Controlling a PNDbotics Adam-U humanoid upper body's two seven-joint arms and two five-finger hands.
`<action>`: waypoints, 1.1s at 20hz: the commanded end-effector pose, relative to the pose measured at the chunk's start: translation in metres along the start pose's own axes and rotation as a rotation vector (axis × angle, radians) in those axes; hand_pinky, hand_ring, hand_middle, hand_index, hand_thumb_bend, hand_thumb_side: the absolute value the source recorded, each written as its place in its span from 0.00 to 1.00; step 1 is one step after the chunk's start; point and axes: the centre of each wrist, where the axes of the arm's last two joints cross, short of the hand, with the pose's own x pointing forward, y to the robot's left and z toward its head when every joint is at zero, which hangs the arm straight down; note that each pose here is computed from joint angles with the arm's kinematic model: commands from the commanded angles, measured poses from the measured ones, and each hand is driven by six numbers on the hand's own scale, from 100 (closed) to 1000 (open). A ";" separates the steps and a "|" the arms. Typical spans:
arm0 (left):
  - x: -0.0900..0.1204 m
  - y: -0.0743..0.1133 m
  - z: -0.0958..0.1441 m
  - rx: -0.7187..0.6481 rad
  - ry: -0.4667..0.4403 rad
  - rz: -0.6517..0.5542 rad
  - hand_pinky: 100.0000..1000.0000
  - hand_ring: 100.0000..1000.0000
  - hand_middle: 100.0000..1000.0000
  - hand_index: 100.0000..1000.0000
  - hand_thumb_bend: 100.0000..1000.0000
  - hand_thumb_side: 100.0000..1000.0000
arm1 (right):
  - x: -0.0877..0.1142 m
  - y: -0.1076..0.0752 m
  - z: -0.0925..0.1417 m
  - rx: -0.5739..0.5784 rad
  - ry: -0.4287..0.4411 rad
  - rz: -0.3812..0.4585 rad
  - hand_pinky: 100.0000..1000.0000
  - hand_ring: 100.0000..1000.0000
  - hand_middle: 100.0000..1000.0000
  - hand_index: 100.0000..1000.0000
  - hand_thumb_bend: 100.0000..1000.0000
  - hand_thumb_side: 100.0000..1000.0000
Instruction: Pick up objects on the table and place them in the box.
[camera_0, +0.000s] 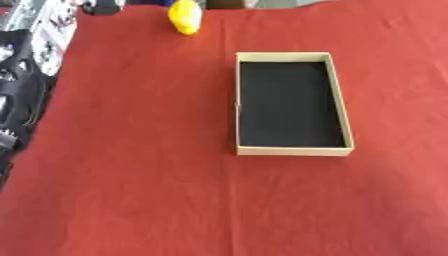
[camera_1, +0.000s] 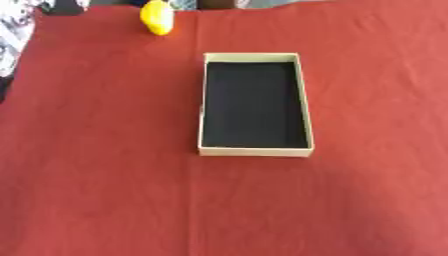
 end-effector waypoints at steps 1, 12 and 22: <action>0.029 0.039 0.010 0.072 -0.194 0.042 0.65 0.62 0.46 0.61 0.00 0.00 | 0.006 -0.003 -0.003 -0.001 -0.018 0.019 0.95 0.95 0.77 0.85 0.00 0.68; 0.149 0.046 0.048 -0.028 -0.676 0.312 0.65 0.61 0.44 0.59 0.00 0.00 | 0.007 -0.001 -0.001 -0.014 -0.020 0.018 0.95 0.95 0.77 0.85 0.00 0.67; 0.173 -0.010 0.042 -0.167 -0.638 0.477 0.66 0.62 0.42 0.57 0.00 0.09 | 0.007 0.001 0.000 -0.020 -0.018 0.001 0.95 0.95 0.77 0.85 0.00 0.67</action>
